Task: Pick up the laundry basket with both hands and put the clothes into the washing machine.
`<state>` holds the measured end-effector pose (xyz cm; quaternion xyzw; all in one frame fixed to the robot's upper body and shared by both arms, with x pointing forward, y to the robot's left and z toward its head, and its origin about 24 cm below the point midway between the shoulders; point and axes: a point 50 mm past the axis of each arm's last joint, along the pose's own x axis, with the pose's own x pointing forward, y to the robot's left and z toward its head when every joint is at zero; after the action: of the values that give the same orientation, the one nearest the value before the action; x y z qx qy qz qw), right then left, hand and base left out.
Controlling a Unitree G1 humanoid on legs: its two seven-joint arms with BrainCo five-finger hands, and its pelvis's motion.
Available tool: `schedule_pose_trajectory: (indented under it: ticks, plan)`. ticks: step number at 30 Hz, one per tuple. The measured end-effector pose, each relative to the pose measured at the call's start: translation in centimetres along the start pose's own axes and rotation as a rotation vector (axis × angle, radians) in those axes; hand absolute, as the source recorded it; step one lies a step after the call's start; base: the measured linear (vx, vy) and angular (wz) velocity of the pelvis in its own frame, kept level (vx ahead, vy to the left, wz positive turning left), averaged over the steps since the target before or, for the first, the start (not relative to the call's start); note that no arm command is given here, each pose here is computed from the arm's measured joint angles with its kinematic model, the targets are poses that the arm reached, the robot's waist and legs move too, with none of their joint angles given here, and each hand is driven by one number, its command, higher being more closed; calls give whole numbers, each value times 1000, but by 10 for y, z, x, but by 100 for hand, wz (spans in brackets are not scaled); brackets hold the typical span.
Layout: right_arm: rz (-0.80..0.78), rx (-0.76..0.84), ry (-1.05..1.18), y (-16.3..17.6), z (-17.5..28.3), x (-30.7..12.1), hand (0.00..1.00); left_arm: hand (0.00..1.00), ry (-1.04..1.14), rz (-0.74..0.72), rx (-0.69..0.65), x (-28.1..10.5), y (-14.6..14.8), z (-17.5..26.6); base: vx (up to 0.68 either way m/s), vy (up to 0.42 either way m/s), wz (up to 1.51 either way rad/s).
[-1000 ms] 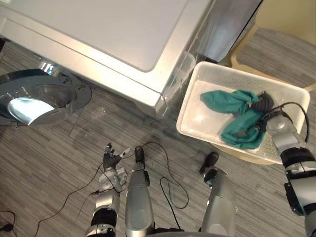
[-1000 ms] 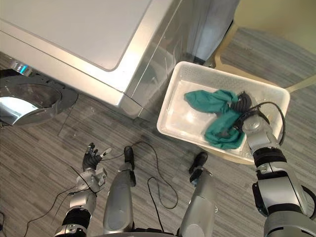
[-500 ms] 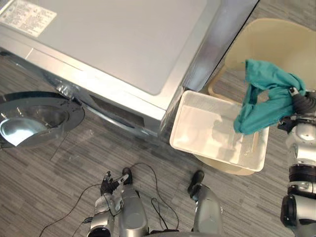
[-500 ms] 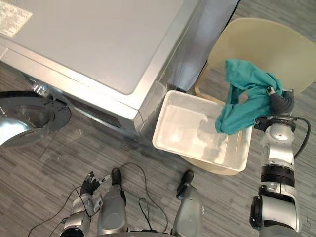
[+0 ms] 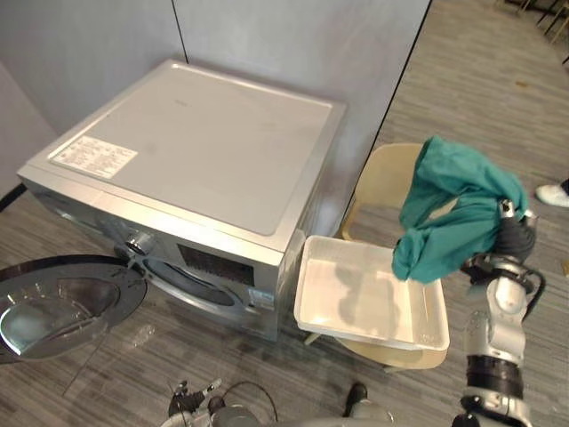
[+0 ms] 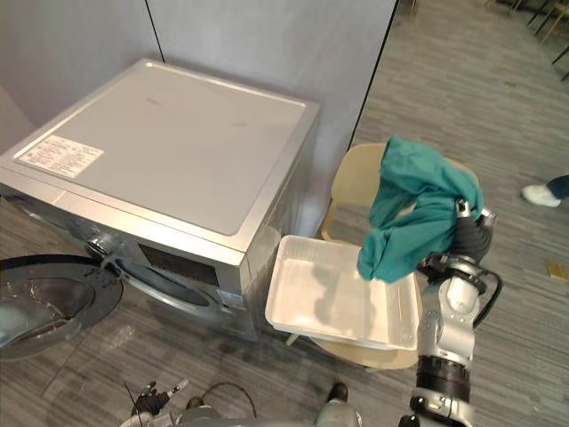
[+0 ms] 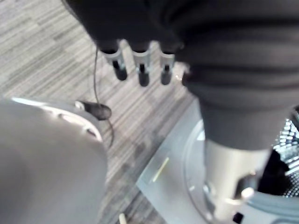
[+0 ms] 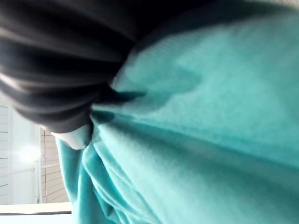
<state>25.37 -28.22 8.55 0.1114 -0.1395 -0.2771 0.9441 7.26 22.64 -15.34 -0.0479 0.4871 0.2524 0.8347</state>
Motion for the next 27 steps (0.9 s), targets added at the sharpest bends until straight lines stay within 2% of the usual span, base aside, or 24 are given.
schedule_pose_trajectory:
  ticks: [6,10,15,17,22,27]
  plan:
    - [32,49,22,6,-4,-16,100,0,-7,-37,-52,-4,-18,-1,14,1,8]
    - [50,133,53,18,-14,-26,100,0,-207,-107,-113,-12,-35,39,29,0,4]
    - [128,204,121,39,-27,-44,100,0,-282,-121,-147,-14,-39,56,1,-1,-1]
    - [158,236,135,49,-29,-50,100,0,-262,-116,-145,-13,-38,50,-10,-6,-5]
    - [255,370,212,78,-36,-64,100,0,-38,-47,-129,-13,-26,-7,-21,-11,-6]
    - [360,449,179,101,-27,-65,100,0,-16,-12,-181,-12,-20,-10,-77,-69,46]
